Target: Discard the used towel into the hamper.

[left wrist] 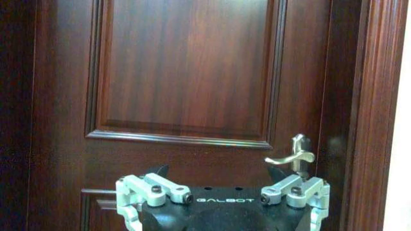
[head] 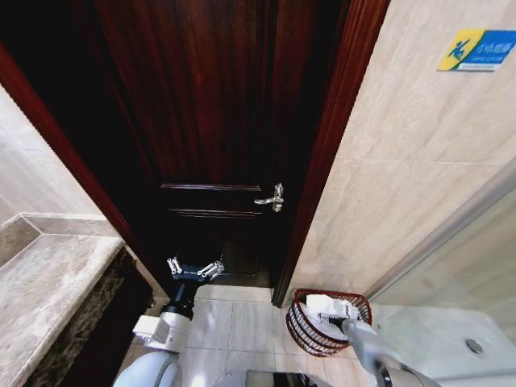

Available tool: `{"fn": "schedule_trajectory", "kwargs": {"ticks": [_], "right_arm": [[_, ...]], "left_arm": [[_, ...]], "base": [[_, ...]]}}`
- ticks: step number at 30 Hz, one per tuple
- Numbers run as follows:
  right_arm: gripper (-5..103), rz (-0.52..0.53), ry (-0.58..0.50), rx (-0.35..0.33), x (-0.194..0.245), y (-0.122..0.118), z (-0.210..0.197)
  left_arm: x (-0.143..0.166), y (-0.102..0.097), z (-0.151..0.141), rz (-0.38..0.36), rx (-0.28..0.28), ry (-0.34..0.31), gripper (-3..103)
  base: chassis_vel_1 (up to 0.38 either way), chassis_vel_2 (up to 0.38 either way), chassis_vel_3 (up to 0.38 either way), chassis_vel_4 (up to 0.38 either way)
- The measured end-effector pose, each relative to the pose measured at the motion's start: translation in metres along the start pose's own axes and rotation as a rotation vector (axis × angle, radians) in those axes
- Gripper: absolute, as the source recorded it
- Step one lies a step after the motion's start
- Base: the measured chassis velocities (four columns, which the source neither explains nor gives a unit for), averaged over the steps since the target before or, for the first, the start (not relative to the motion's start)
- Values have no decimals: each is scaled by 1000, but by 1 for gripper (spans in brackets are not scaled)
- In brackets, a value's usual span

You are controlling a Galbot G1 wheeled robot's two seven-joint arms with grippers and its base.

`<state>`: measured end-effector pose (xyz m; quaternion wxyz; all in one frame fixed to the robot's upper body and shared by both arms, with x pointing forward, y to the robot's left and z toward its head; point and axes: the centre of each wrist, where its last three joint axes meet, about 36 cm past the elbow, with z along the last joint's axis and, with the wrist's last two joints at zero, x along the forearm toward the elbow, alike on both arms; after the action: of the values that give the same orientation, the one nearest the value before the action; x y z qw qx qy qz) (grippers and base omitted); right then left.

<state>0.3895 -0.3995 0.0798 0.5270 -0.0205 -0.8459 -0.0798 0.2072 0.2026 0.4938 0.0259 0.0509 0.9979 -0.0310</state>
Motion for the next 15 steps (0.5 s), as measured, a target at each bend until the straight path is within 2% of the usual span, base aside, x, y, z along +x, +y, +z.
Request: {"fn": "schedule_trajectory", "kwargs": {"ticks": [3,7,10,11,13,15], "right_arm": [[100,-1,-10,2,3,1,5],[100,-3,-49,40,14,-3,19],[100,-11,-113,95,37,-12,28],[100,-11,-113,95,37,-12,28],[100,-15,-161,136,62,-20,32],[100,-23,-209,150,88,-22,44]], "left_arm": [[0,0,0,0,0,0,100],[0,0,0,0,0,0,100],[0,0,0,0,0,0,100],[0,0,0,0,0,0,100],[0,0,0,0,0,0,100],[0,0,0,0,0,0,100]], "base": [[0,0,0,0],[0,0,0,0],[0,0,0,0],[0,0,0,0],[0,0,0,0],[0,0,0,0]]}}
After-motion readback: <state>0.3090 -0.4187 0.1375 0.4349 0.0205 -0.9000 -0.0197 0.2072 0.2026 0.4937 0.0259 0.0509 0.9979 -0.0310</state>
